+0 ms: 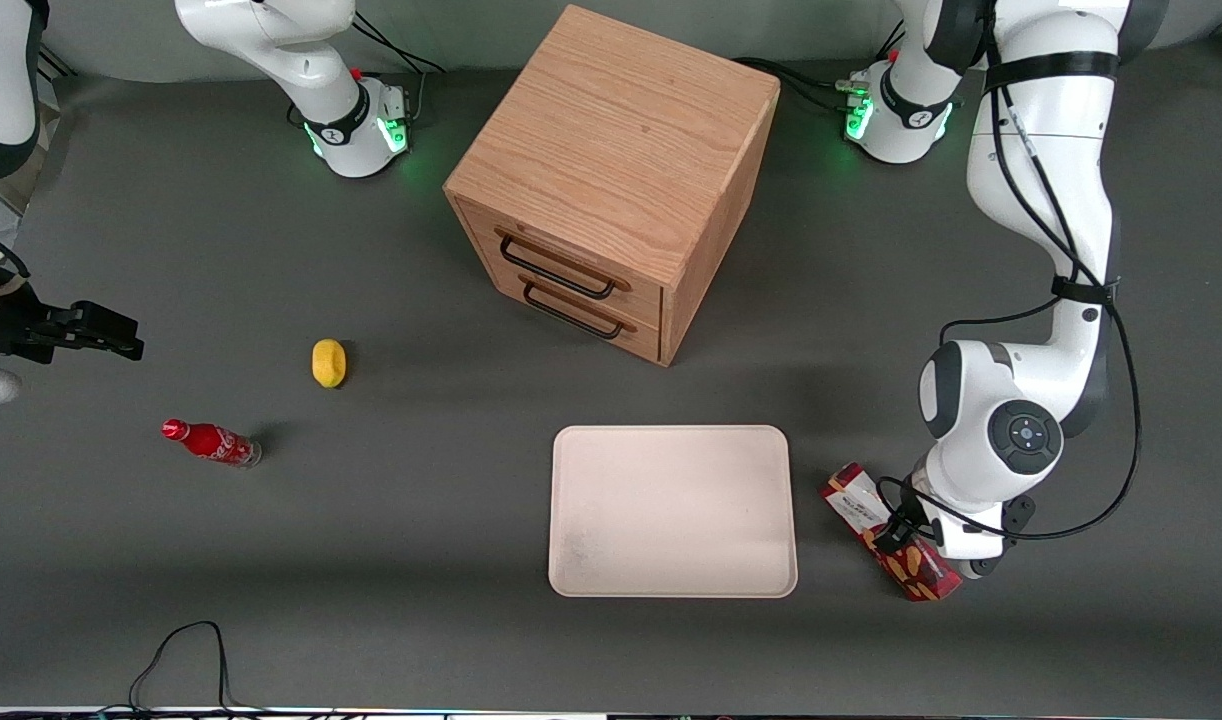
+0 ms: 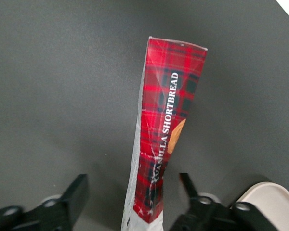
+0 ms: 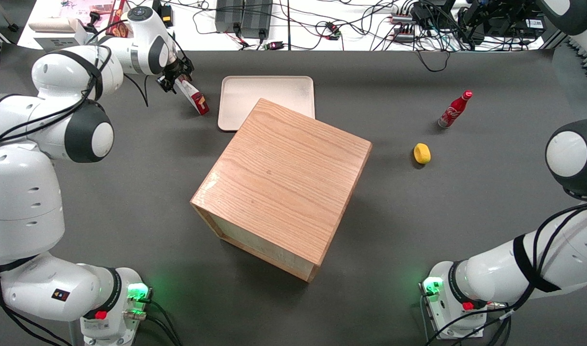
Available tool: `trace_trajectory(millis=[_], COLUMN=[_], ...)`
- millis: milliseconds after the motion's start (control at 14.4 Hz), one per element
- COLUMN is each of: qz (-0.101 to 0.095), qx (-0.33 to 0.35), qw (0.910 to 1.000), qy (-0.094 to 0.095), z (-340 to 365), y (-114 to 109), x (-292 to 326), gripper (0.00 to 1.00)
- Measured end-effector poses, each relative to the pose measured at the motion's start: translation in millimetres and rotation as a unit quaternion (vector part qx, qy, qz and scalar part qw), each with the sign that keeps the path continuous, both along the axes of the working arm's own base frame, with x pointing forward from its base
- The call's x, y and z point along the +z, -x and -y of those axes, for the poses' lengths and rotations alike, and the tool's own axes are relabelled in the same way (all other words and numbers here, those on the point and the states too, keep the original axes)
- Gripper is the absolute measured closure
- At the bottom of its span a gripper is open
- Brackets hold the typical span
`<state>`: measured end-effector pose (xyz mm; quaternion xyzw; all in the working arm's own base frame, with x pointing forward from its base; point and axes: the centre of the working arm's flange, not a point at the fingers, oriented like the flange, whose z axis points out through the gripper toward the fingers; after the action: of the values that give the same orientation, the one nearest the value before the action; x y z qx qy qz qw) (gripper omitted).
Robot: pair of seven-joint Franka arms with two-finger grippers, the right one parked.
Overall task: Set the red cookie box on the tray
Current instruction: 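Close the left gripper on the shortbread box's end and lift it, then carry the box with the left gripper and lower it onto the tray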
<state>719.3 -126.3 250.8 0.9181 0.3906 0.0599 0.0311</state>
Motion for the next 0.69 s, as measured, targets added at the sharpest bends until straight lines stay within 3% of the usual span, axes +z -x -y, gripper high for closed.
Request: trace_trajectory(millis=[417, 486, 694], qz=[0.012, 0.017, 0.005], qx=[-0.022, -0.041, -0.159], qw=[0.9997, 0.9989, 0.9869], qy=[-0.007, -0.011, -0.028], z=[-2.7, -1.9, 7.5], y=[-4.3, -6.1, -5.4], x=[8.0, 16.2, 64.8], gripper=[0.91, 0.97, 0.97])
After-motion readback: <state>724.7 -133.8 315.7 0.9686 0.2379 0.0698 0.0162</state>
